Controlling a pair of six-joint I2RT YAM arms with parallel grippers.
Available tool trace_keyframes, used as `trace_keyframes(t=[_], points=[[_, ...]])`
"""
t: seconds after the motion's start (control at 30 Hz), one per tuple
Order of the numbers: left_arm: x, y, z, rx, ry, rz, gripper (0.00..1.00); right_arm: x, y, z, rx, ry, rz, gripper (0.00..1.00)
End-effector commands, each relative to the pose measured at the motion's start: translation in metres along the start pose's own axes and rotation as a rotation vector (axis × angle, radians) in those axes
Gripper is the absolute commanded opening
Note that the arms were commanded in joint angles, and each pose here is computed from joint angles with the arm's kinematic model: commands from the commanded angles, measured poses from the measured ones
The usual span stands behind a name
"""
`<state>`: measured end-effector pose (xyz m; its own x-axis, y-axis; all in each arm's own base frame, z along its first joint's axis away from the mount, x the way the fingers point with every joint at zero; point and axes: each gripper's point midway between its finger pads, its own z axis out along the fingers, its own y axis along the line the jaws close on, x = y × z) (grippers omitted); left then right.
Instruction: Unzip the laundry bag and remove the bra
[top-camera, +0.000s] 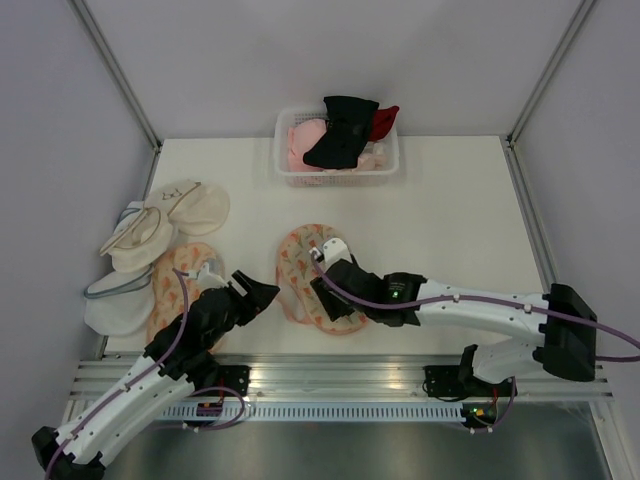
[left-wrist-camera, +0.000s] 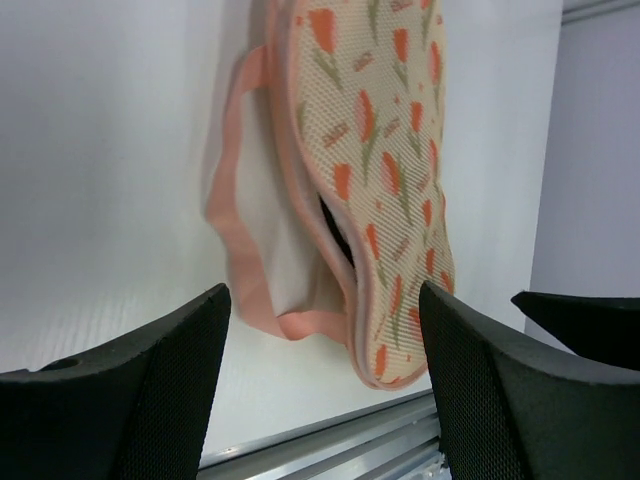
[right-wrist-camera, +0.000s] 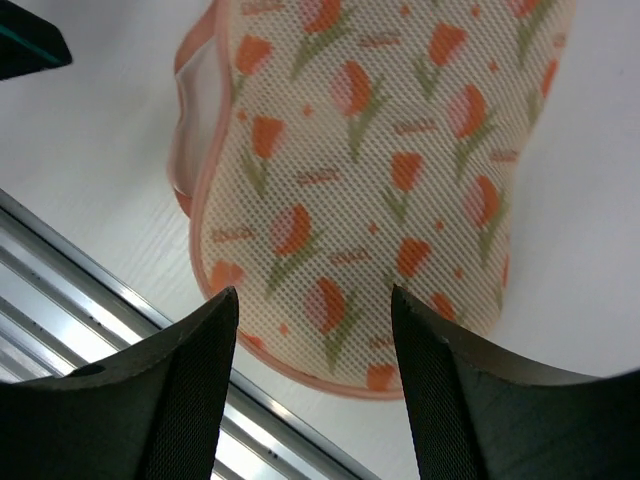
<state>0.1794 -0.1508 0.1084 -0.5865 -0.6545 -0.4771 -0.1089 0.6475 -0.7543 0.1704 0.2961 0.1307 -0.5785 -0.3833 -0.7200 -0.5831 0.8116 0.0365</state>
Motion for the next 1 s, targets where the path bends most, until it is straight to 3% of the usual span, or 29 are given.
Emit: trace_keyframes(t=[0.0, 0.2, 0.37, 0.47, 0.5, 0.57, 0.6, 0.63, 0.97], points=[[-0.001, 0.032, -0.003, -0.123, -0.039, -0.08, 0.8, -0.025, 0.037, 0.016, -0.091, -0.041, -0.069, 0.68], [0.002, 0.035, -0.002, -0.132, -0.036, -0.105, 0.8, -0.02, 0.077, 0.049, -0.138, 0.013, -0.139, 0.67], [0.003, 0.037, -0.002, -0.136, -0.033, -0.106, 0.8, -0.011, 0.088, 0.064, -0.121, 0.049, -0.155, 0.57], [0.002, 0.037, -0.002, -0.13, -0.04, -0.108, 0.8, -0.008, 0.081, 0.074, -0.06, 0.071, -0.155, 0.44], [0.002, 0.039, -0.002, -0.134, -0.042, -0.108, 0.8, -0.006, 0.08, 0.078, -0.042, 0.081, -0.161, 0.33], [0.002, 0.039, -0.003, -0.132, -0.044, -0.108, 0.8, -0.002, 0.071, 0.084, 0.016, 0.092, -0.164, 0.21], [0.002, 0.04, -0.003, -0.132, -0.044, -0.108, 0.8, -0.005, 0.07, 0.084, 0.033, 0.086, -0.155, 0.06], [0.002, 0.04, -0.003, -0.131, -0.046, -0.107, 0.8, -0.006, 0.065, 0.085, 0.061, 0.078, -0.154, 0.0], [0.002, 0.037, -0.007, -0.109, -0.041, -0.095, 0.8, -0.039, 0.021, 0.046, 0.188, -0.058, -0.068, 0.0]])
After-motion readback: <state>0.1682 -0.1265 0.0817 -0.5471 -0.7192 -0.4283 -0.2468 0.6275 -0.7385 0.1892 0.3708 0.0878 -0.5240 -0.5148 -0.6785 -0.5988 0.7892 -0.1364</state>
